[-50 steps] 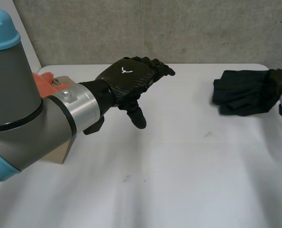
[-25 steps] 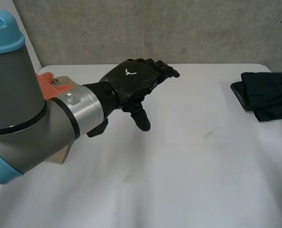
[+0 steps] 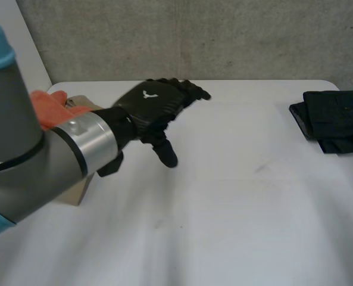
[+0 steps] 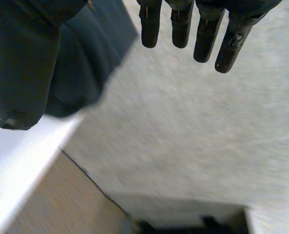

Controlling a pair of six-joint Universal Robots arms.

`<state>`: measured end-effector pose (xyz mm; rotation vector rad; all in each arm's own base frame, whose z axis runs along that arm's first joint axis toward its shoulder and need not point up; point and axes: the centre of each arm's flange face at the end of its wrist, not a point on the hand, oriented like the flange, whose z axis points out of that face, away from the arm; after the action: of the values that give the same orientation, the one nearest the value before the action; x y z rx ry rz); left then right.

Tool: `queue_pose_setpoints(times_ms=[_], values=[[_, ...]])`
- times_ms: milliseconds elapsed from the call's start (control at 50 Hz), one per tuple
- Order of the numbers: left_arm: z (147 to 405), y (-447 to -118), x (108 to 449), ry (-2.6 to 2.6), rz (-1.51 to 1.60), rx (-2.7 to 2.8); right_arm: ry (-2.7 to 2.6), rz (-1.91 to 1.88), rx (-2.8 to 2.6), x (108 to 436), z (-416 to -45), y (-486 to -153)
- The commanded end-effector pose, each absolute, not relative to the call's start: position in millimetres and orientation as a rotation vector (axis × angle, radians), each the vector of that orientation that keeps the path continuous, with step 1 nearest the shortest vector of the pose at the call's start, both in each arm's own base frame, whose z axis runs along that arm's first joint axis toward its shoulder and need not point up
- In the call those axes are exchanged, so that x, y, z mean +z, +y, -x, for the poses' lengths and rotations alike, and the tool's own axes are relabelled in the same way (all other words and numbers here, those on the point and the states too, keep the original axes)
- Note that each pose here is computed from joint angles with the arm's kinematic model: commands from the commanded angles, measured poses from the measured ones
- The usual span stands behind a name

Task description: Fold the laundry.

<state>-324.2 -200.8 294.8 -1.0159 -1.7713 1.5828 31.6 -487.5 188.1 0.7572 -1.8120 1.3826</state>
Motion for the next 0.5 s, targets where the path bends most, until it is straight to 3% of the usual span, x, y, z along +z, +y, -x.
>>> queue_pose_setpoints(times_ms=[20,120,220,260,380,500], values=[[305.9,-220.4,306.2,-1.784,0.956,1.686,-1.622,-0.661,1.497,244.2,-51.9,-478.2],[291.9,-243.8,315.8,-1.775,0.896,1.824,-1.569,-0.604,1.894,284.0,-110.7,-449.3],[268.3,-277.8,318.0,-1.814,0.822,1.976,-1.604,-0.738,2.261,301.1,-175.4,-389.0],[256.5,-292.7,315.6,-1.842,0.797,2.020,-1.642,-0.812,2.316,295.7,-193.7,-370.3],[219.6,-351.4,261.4,-2.058,0.850,2.041,-1.795,-1.113,2.316,252.4,-252.3,-303.4],[184.6,-395.1,207.9,-2.245,1.040,2.031,-1.871,-1.265,2.247,222.1,-270.5,-270.8]])
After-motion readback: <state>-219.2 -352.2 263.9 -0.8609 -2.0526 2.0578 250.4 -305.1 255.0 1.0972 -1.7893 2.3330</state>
